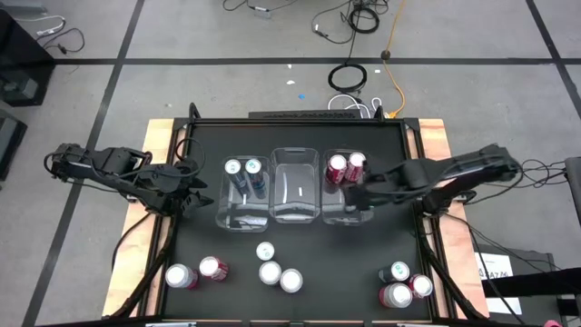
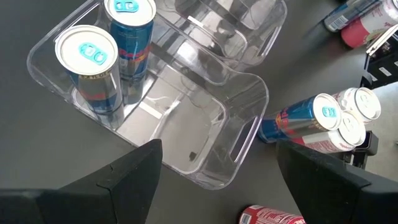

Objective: Sort soda cans
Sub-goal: Put the bottom right blue soda can into the left transparent bin

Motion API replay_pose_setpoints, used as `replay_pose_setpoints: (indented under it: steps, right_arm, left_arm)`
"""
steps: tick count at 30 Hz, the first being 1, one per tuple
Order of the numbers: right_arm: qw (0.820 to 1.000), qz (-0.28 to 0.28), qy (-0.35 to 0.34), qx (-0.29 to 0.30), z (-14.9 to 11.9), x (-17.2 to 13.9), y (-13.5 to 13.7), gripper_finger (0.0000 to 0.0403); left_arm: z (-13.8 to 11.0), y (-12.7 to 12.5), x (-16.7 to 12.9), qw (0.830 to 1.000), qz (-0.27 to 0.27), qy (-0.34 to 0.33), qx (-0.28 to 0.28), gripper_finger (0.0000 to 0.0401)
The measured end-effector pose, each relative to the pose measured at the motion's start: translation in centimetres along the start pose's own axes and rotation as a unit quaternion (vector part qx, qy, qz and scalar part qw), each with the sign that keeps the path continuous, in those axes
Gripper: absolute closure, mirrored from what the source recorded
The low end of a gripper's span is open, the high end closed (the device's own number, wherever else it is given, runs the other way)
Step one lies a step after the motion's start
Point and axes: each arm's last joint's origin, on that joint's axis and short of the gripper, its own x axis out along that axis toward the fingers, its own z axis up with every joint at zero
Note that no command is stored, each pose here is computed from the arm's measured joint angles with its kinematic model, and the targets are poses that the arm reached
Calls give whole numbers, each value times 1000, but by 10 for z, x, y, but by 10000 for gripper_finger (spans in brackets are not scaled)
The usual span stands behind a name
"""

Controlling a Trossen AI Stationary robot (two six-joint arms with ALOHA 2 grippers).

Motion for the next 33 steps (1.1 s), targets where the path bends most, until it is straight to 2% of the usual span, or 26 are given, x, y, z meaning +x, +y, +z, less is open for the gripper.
replay_pose_setpoints:
  steps: [5,10,14,20,28,33]
  right_arm:
    - [999,25,35,22,-11,-21,-14,65]
    - [996,-1,88,29,-29,-29,-22,65]
    - [992,-17,119,41,-45,-36,-26,65]
    - [987,-18,146,64,-67,-47,-32,65]
    - [980,11,196,39,-90,-59,-34,65]
    - [972,-17,234,21,-104,-59,-33,65]
  left_arm:
    - [0,0,0,1000,0,0,3,76]
    - [0,0,0,997,0,0,82,76]
    - [0,0,0,994,0,0,106,76]
    - [0,0,0,994,0,0,108,76]
    - [0,0,0,994,0,0,108,76]
    - [0,0,0,994,0,0,108,76]
